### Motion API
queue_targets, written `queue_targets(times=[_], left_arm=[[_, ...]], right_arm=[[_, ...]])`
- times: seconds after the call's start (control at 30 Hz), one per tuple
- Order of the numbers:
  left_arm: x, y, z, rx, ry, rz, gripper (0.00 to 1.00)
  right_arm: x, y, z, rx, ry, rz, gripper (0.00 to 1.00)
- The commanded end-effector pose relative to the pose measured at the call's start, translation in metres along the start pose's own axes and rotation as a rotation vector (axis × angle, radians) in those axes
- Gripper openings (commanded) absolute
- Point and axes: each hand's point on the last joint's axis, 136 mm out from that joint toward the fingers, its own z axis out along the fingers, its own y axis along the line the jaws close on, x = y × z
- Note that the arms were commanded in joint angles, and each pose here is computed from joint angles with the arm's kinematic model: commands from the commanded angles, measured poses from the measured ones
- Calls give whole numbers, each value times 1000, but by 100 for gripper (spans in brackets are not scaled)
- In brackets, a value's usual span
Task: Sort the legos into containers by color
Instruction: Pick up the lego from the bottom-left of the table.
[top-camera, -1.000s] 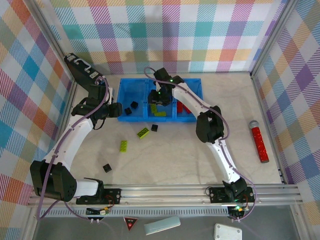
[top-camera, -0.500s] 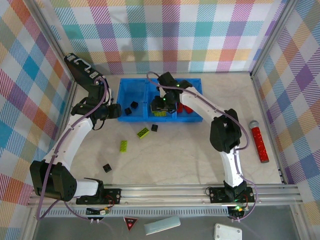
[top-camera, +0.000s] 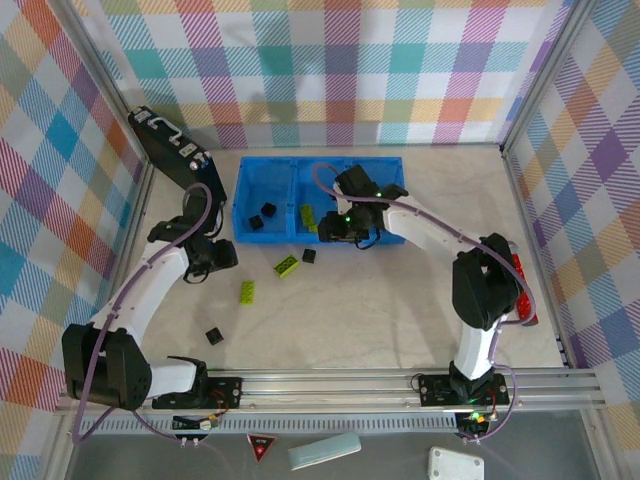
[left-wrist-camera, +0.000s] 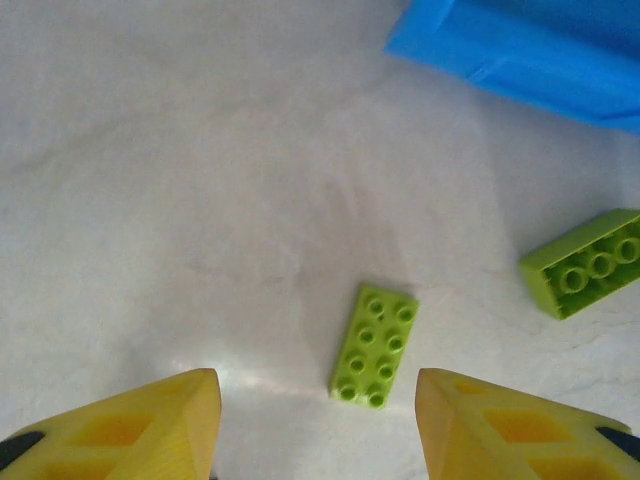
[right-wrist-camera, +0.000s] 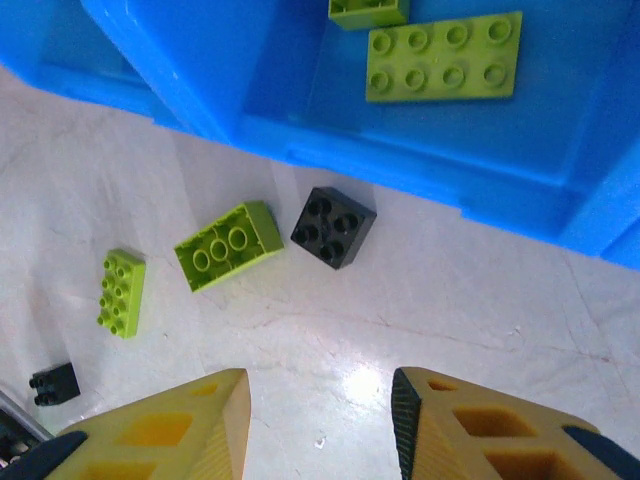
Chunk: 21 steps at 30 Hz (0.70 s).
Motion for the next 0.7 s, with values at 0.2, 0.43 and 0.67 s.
queue_targets(times=[0.2, 0.43, 0.67], left_arm=[[57, 46, 8, -178, 83, -240, 59], [91, 50, 27, -173, 125, -408, 69], [122, 61, 34, -189, 144, -461, 70]], right_arm=[[17, 6, -9, -96, -37, -54, 44], [30, 1, -10, -117, -23, -61, 44], [33, -6, -14, -122, -24, -74, 43]])
